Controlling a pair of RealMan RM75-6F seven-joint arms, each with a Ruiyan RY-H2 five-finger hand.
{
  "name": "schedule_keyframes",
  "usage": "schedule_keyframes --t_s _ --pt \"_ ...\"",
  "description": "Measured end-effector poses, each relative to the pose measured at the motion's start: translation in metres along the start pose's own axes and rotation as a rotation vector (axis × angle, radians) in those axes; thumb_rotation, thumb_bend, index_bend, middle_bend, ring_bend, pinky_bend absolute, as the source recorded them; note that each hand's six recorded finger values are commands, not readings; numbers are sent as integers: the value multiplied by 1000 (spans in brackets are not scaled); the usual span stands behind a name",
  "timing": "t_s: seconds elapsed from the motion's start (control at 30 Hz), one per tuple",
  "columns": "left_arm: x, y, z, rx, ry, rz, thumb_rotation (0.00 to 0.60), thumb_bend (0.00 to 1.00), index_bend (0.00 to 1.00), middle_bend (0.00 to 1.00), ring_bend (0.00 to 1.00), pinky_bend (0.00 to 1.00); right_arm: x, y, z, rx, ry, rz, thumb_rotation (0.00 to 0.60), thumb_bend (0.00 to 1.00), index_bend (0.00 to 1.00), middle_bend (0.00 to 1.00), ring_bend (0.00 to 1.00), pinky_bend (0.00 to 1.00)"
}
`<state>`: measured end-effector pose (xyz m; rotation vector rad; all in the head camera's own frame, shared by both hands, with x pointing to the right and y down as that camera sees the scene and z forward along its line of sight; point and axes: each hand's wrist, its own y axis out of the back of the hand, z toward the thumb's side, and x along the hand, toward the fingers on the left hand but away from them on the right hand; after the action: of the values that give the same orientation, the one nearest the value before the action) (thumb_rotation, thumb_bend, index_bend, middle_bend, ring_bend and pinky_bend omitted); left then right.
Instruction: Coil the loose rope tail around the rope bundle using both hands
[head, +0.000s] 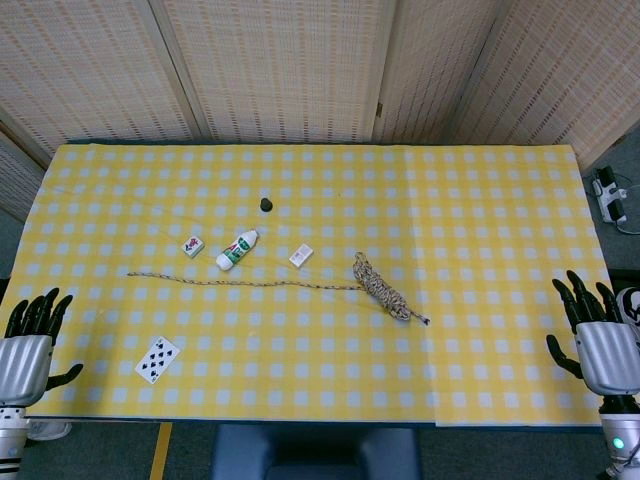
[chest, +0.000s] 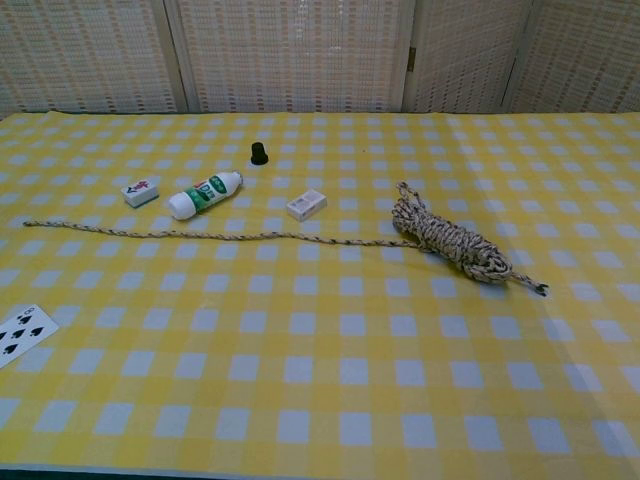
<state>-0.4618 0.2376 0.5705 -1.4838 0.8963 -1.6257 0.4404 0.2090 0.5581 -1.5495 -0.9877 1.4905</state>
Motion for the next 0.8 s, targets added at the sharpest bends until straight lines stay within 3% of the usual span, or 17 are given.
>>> schedule_keyframes --t_s 0.5,0.8 --pt "-3 0 0 -20 -5 32 600 154 97 0 0 0 -2 0 7 -10 23 9 600 419 0 59 217 33" --pt "-3 0 -1 -29 -6 33 600 155 98 0 0 0 -14 -11 22 -27 60 63 600 420 0 66 219 52"
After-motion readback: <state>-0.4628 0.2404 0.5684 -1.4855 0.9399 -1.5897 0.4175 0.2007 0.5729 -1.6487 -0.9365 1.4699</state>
